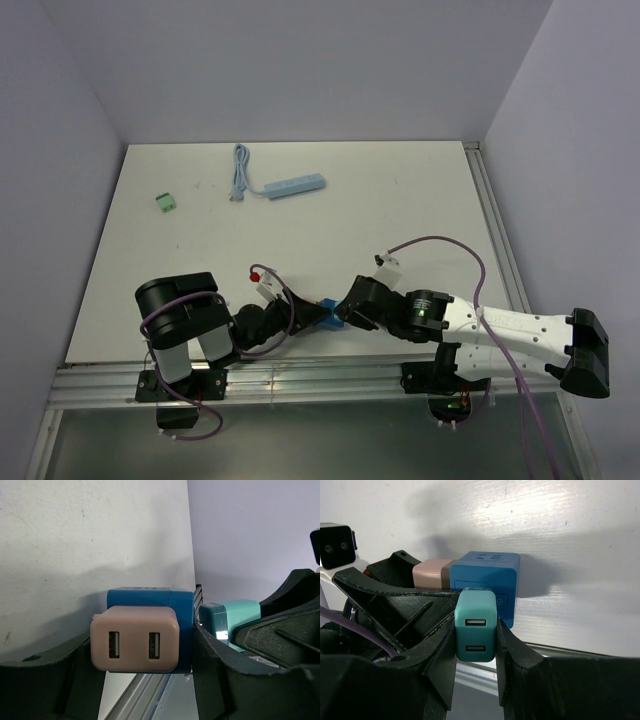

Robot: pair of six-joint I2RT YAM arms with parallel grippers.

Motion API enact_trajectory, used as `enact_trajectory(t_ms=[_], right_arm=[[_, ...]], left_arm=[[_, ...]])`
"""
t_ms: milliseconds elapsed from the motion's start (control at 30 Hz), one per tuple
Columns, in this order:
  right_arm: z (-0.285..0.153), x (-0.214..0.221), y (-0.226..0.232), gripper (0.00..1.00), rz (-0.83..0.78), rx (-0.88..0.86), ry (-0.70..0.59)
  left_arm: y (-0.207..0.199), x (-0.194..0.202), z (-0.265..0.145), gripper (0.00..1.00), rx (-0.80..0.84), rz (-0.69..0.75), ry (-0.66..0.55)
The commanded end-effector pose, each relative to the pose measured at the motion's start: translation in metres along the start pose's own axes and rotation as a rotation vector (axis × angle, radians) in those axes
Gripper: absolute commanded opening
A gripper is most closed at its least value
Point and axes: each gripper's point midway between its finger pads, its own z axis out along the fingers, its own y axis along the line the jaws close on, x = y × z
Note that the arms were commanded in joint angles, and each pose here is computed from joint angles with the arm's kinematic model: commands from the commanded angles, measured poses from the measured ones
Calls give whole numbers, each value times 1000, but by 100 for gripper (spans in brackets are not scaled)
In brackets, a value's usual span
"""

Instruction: Insert the plug

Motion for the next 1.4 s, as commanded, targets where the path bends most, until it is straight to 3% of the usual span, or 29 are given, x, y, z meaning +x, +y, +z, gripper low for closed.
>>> enact_trajectory(t_ms=[0, 233, 1367], right_arm=[[-7, -16, 6, 0, 9, -15, -59], [-17, -27, 3, 0, 2, -22, -92], [3, -6, -8, 0, -15, 25, -17]], left_arm=[[-50, -7, -15, 0, 234, 33, -40], [-48, -4, -12, 0, 218, 44, -30], [-48, -2, -12, 0, 224, 30, -27]])
